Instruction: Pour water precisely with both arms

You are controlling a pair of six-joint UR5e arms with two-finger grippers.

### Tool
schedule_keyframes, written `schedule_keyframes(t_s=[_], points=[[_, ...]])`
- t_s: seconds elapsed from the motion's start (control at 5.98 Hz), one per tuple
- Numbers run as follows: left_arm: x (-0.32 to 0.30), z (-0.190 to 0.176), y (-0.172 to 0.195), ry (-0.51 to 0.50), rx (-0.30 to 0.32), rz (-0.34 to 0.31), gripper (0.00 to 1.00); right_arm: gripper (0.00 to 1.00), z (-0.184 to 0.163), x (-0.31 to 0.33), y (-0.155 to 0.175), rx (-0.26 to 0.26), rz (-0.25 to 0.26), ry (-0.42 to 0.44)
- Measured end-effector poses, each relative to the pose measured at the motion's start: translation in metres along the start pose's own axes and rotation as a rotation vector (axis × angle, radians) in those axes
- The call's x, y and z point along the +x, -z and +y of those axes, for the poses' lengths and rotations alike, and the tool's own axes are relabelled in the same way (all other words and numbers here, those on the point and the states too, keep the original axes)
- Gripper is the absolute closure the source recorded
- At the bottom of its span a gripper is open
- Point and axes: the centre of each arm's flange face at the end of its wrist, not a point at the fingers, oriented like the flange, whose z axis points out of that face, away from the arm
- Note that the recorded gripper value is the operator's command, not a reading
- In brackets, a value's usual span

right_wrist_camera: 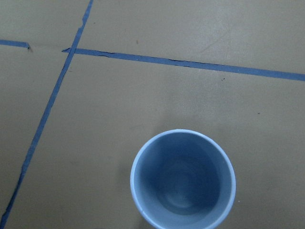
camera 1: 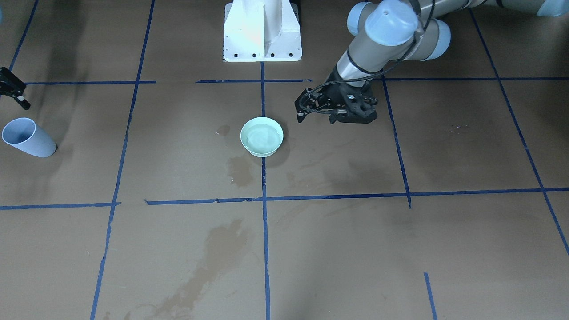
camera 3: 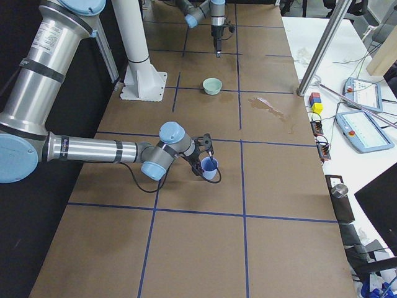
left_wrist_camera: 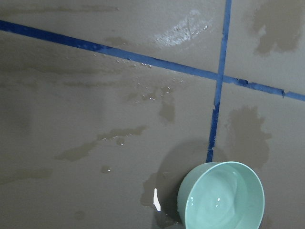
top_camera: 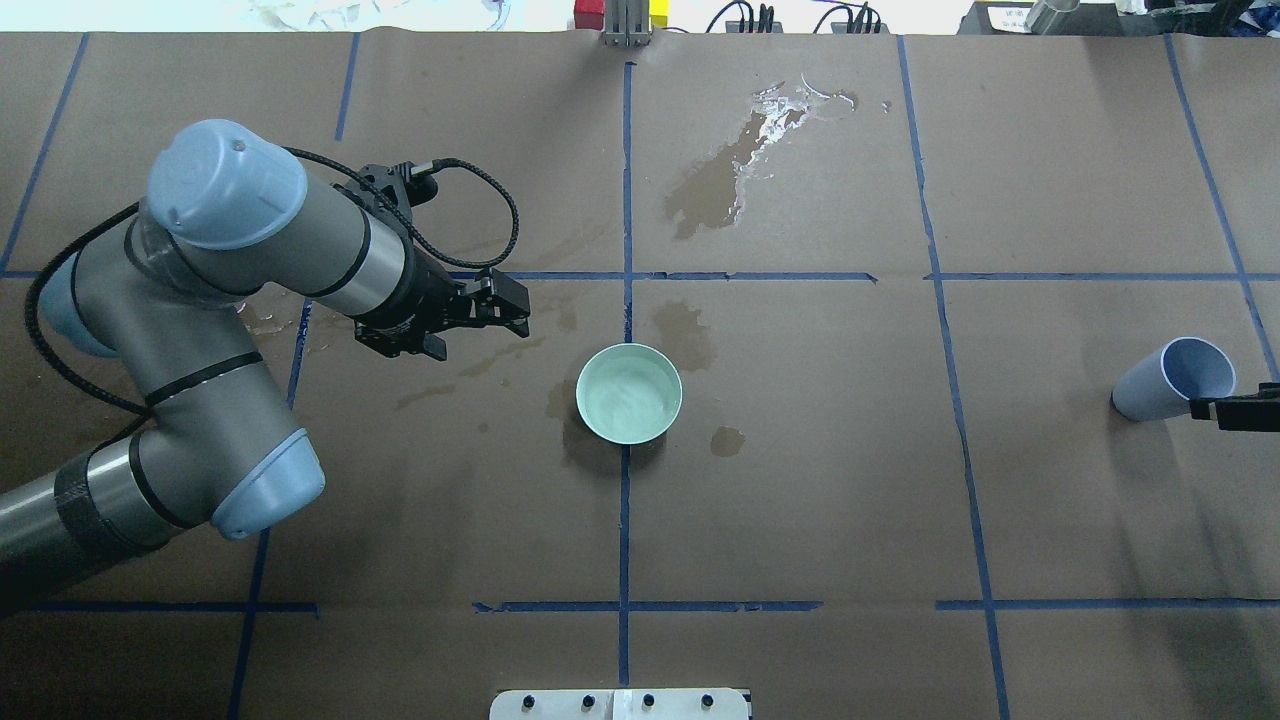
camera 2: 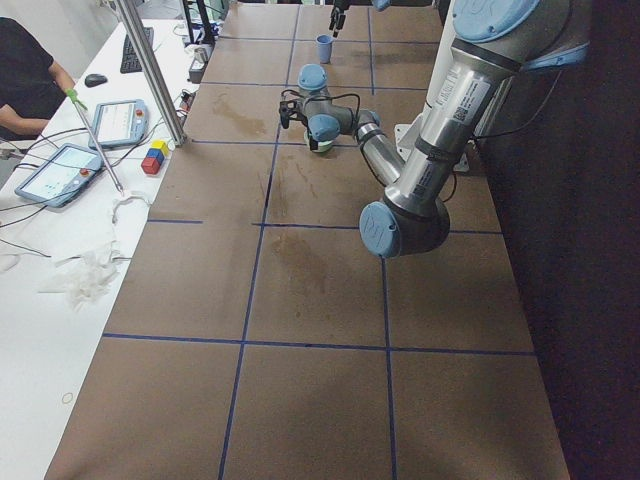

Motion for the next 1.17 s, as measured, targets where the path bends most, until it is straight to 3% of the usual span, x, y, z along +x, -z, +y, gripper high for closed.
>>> schedule_keyframes(t_s=[0.33, 1.17], points=[[-0.015, -0.005, 0.012, 0.011, 0.018, -0.004, 0.00, 0.01, 0.033, -0.005, -0.006, 0.099, 0.056, 0.016], [-0.048, -0.004, 0.043, 0.023, 0.049, -0.005, 0.00, 0.01, 0.064, -0.038, -0.037, 0.346, 0.150, 0.025]])
